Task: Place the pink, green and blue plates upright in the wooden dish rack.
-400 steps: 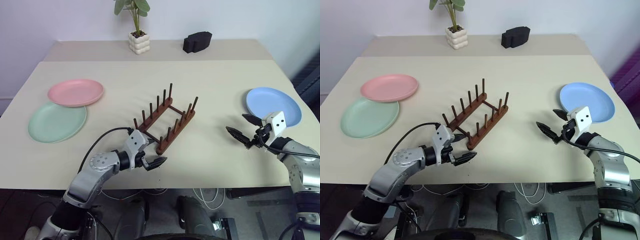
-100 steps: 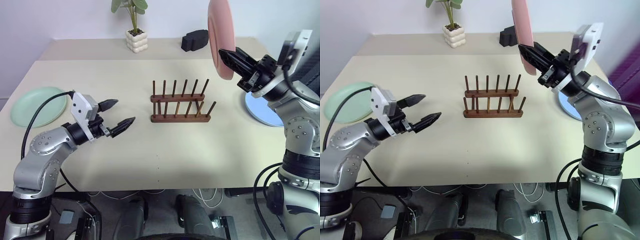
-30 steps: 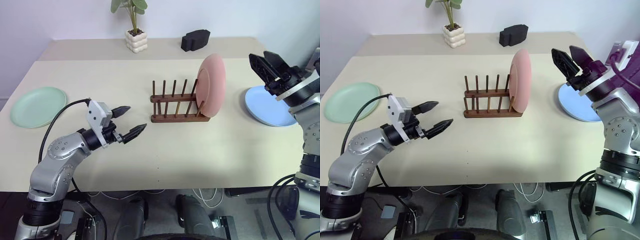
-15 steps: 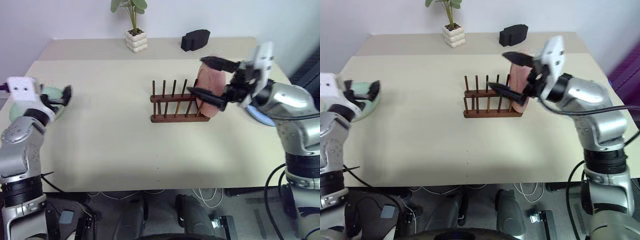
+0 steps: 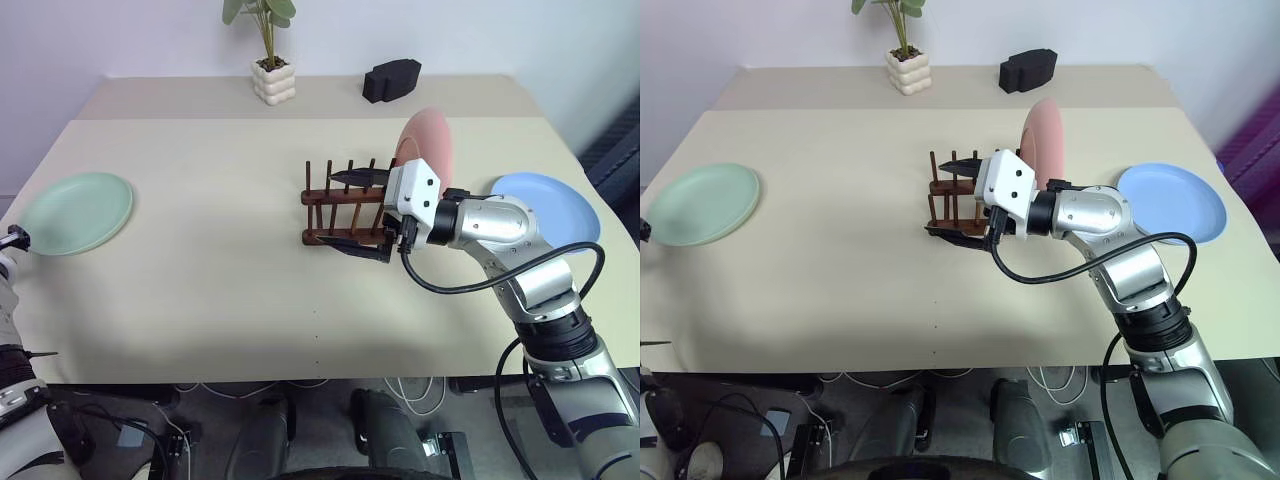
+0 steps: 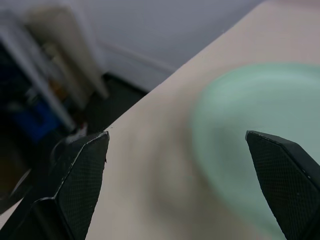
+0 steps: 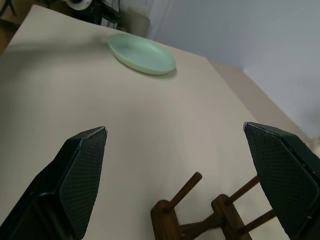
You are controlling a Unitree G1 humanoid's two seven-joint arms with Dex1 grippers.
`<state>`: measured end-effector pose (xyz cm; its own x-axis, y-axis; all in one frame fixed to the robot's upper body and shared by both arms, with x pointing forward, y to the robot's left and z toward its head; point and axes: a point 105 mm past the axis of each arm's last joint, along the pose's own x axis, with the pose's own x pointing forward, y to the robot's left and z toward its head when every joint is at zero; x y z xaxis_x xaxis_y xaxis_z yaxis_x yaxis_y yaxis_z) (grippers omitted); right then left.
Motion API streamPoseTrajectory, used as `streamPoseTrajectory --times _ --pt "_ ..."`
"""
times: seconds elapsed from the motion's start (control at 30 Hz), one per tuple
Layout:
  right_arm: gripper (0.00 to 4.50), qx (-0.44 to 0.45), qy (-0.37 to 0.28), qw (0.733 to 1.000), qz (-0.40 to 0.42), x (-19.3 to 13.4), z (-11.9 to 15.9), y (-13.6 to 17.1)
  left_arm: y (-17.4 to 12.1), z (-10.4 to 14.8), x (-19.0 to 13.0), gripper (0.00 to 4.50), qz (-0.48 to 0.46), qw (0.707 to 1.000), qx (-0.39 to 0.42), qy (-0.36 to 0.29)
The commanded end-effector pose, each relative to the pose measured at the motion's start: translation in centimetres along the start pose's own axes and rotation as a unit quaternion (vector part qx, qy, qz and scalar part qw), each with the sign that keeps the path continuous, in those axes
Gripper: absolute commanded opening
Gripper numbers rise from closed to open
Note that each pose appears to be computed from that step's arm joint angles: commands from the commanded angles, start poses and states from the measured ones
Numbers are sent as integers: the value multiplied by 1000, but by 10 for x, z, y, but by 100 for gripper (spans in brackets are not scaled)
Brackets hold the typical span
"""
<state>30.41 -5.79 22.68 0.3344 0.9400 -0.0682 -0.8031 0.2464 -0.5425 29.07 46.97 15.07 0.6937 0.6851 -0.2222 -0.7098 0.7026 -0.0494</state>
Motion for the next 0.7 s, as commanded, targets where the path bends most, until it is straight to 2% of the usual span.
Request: streamPoseTrajectory --times 0.03,0.27,0.37,0.6,0.7 --pt "446 -9 -13 1000 -9 -1 6 -1 -8 10 4 450 -27 999 -18 -4" --pt "446 -3 -7 1000 -21 -4 3 -1 -26 -2 14 450 -45 997 -49 35" --pt "450 -2 -4 1000 -29 -6 1 -3 -27 -6 17 360 -35 997 -59 45" --pt "450 -2 -2 999 -39 -8 0 -6 -29 -17 18 8 -23 993 -94 66" --pt "450 -1 -1 999 -40 -8 0 -6 -30 -20 18 3 -23 992 -104 67"
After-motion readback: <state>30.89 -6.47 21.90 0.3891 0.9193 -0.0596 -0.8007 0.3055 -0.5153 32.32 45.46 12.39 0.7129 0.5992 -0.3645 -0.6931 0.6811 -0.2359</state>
